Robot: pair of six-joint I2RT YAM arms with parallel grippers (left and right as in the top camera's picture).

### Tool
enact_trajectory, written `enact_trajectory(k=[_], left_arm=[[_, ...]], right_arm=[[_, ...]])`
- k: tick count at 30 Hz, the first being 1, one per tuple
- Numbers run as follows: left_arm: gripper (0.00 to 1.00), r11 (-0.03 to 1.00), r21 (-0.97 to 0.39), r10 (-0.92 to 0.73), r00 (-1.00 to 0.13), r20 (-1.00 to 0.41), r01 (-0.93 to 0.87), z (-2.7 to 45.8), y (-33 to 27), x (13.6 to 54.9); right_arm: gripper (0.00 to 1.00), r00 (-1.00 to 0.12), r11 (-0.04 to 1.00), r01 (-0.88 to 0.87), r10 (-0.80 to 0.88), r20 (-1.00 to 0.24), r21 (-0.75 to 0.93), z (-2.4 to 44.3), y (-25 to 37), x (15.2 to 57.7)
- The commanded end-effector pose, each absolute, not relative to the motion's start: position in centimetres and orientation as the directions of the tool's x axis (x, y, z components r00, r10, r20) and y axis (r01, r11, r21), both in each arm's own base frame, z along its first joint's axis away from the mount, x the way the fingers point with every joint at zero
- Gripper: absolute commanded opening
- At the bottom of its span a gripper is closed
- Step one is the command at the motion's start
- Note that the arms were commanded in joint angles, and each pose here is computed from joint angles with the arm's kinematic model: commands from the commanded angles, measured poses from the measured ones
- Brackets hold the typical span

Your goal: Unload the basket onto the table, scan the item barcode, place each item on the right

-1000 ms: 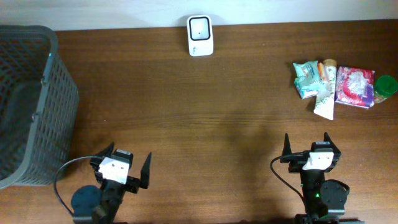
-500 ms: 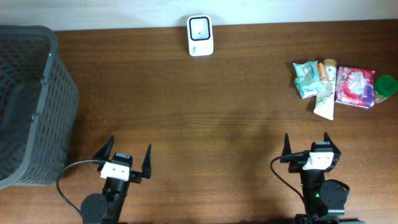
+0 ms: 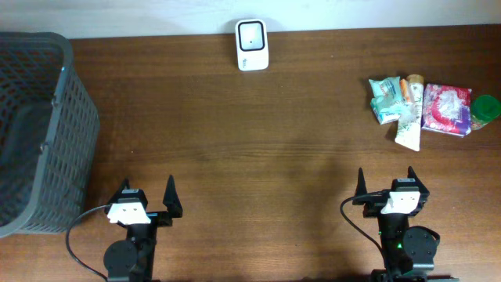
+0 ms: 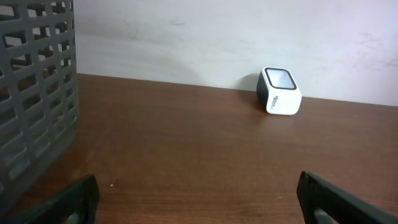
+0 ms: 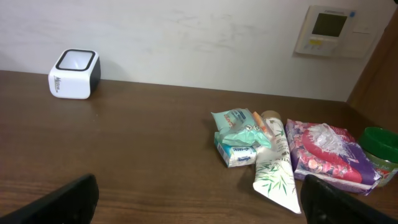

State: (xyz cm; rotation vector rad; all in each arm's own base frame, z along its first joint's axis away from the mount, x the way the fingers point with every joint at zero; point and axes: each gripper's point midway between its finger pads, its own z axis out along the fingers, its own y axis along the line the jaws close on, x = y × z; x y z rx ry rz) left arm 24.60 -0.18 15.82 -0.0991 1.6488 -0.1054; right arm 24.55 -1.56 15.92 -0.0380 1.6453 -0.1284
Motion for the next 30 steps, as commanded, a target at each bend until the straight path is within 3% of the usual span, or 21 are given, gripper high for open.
enact_trajectory(k=[1,8,30], left_arm=[[0.99,0.995,-0.097,-0.097,-0.079,-0.992,-0.013,15.59,0.11,24.59],[0.99,1.0,-0.02,-0.02,-0.08,-0.997,-0.007,15.59,0.1,24.59],[0.99,1.0,-0.029,-0.029,-0.079,-0.996,0.0,15.63,-0.03,24.59]], right_arm=[[0.99,-0.083,0.993,0.057,-0.102,-0.991,-0.107,15.61,-1.68,24.55],[0.99,-0.083,0.993,0.057,-0.102,-0.991,-0.107,15.61,-1.68,24.55],[0.99,-0.083,0.993,0.057,-0.102,-0.991,-0.107,15.62,-1.68,24.55]])
